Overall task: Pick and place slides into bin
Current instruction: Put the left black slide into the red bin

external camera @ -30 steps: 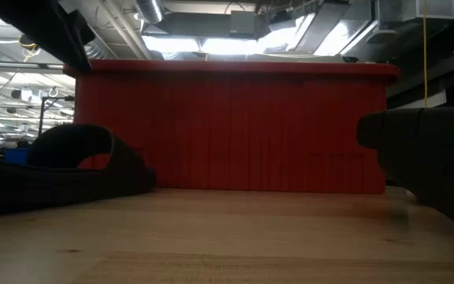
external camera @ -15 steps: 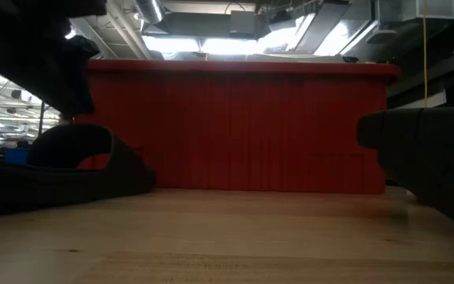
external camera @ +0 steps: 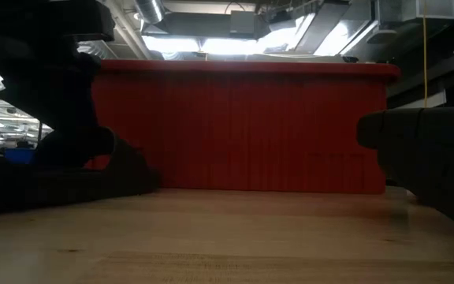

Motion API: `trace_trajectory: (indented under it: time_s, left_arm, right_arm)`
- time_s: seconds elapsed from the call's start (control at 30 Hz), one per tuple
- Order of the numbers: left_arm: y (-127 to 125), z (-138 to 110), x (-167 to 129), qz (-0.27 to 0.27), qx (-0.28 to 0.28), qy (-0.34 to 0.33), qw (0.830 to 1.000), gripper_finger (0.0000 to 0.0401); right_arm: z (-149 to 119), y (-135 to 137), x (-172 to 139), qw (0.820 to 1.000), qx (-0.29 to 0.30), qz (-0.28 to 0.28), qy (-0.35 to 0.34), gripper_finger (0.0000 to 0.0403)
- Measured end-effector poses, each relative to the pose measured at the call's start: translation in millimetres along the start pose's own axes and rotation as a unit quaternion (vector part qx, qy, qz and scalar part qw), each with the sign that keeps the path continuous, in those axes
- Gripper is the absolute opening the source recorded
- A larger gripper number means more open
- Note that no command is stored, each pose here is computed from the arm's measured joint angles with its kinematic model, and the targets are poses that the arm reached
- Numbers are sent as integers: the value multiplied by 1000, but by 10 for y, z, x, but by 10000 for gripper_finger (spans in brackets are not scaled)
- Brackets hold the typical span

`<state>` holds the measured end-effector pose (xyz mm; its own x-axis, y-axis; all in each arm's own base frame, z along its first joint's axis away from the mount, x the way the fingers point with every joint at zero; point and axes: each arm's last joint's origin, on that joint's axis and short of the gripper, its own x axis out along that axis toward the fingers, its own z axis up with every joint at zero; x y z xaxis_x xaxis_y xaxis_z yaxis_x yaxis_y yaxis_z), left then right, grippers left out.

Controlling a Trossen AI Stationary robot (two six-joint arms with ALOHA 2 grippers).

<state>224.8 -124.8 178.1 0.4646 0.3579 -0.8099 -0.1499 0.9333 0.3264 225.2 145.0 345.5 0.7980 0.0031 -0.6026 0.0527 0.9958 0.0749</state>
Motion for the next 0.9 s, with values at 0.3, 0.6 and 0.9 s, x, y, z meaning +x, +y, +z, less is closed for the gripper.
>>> trace_trajectory:
  time_s: [0.3, 0.6, 0.9]
  left_arm:
    - [5, 3, 4, 1, -2, 0, 1000, 171]
    - [7, 6, 4, 6, -3, -4, 1000, 171]
    - [18, 14, 4, 23, -4, -15, 1000, 171]
  right_arm:
    - [19, -38, 20, 1000, -1, -7, -1, 12]
    - [19, -38, 20, 1000, -1, -7, -1, 12]
    - [19, -37, 20, 1000, 0, -7, -1, 12]
